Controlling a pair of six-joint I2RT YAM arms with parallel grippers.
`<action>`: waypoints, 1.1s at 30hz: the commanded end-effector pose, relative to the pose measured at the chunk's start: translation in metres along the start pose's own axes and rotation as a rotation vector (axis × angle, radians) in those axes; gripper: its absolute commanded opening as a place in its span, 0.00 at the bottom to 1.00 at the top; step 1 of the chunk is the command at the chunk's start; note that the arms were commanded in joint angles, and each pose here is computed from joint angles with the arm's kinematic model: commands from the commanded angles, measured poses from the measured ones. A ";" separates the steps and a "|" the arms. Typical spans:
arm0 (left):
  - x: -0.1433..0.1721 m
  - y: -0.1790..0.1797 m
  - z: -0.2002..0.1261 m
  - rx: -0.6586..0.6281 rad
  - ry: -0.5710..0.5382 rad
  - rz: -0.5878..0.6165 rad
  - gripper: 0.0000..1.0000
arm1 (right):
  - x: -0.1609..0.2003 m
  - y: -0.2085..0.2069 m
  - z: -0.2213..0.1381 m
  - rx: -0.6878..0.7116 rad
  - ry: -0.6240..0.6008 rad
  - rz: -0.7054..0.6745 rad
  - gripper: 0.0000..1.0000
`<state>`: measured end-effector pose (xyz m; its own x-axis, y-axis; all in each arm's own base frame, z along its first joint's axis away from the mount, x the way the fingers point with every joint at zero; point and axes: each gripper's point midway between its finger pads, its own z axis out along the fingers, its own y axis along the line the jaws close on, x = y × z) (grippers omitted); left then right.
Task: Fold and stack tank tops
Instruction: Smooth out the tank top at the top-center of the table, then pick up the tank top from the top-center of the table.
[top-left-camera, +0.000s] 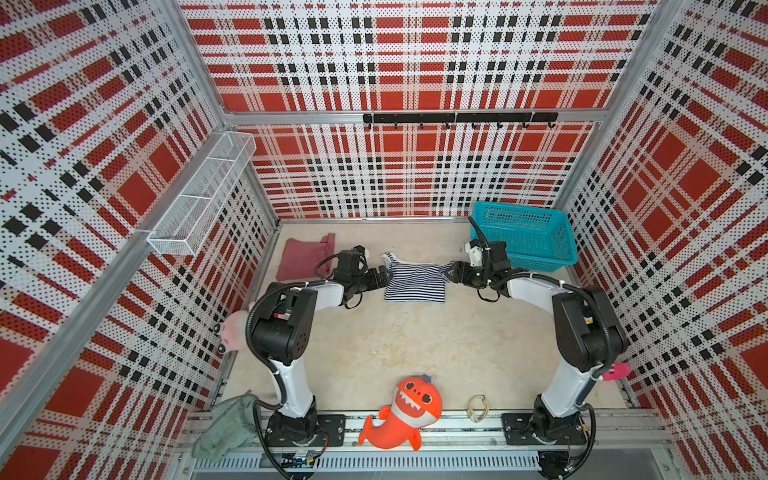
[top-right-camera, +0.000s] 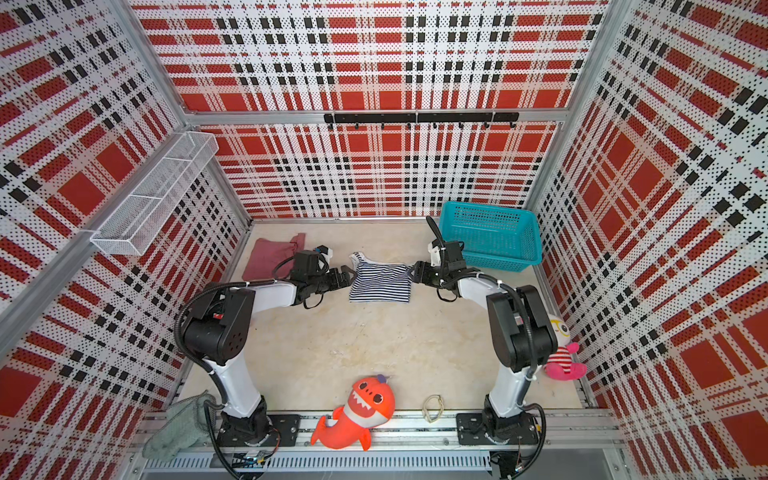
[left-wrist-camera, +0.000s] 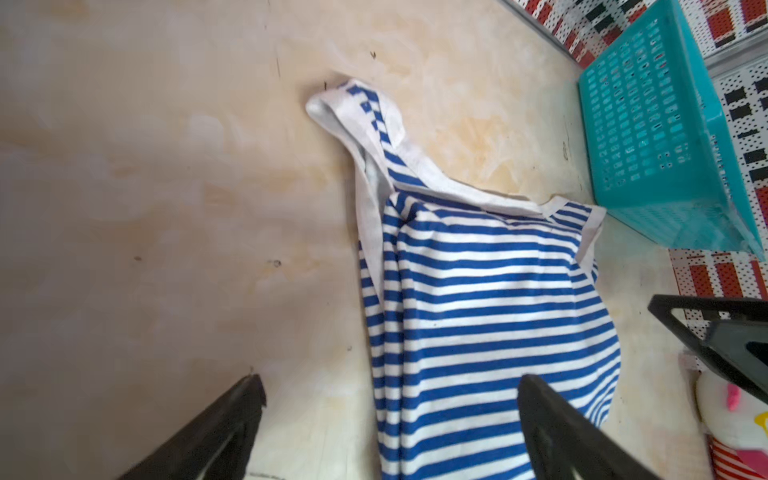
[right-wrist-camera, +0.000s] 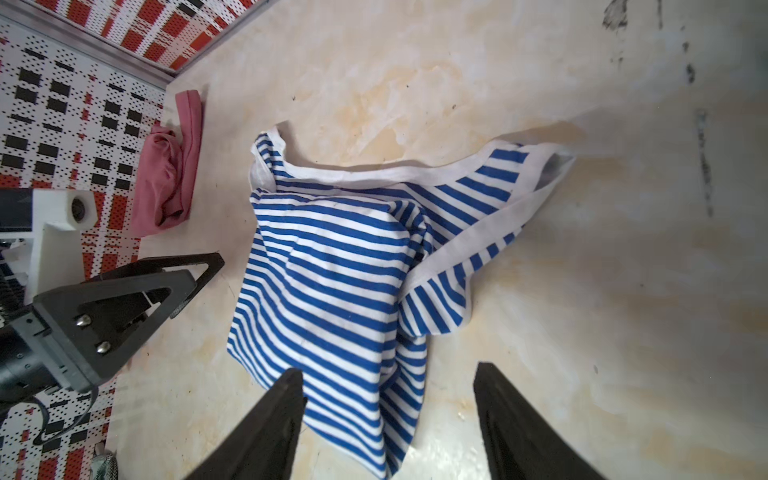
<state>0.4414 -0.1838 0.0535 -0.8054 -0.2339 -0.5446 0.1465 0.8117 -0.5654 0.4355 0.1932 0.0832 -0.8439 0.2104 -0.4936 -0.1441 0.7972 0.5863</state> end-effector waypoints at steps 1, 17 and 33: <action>0.004 -0.010 0.011 0.049 0.016 0.005 0.98 | -0.003 0.004 0.014 -0.055 -0.002 0.045 0.69; 0.039 -0.015 0.049 0.030 0.093 -0.058 0.54 | 0.040 0.013 0.076 -0.045 0.116 0.077 0.63; -0.035 -0.025 0.026 0.024 0.006 0.011 0.00 | 0.030 0.068 0.105 -0.233 0.075 0.060 0.04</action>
<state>0.4666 -0.2183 0.0494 -0.8277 -0.2422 -0.5063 0.1366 0.7881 -0.6003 0.4511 0.2957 0.0345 -0.8972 0.1985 -0.3946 -0.1644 0.6790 0.7155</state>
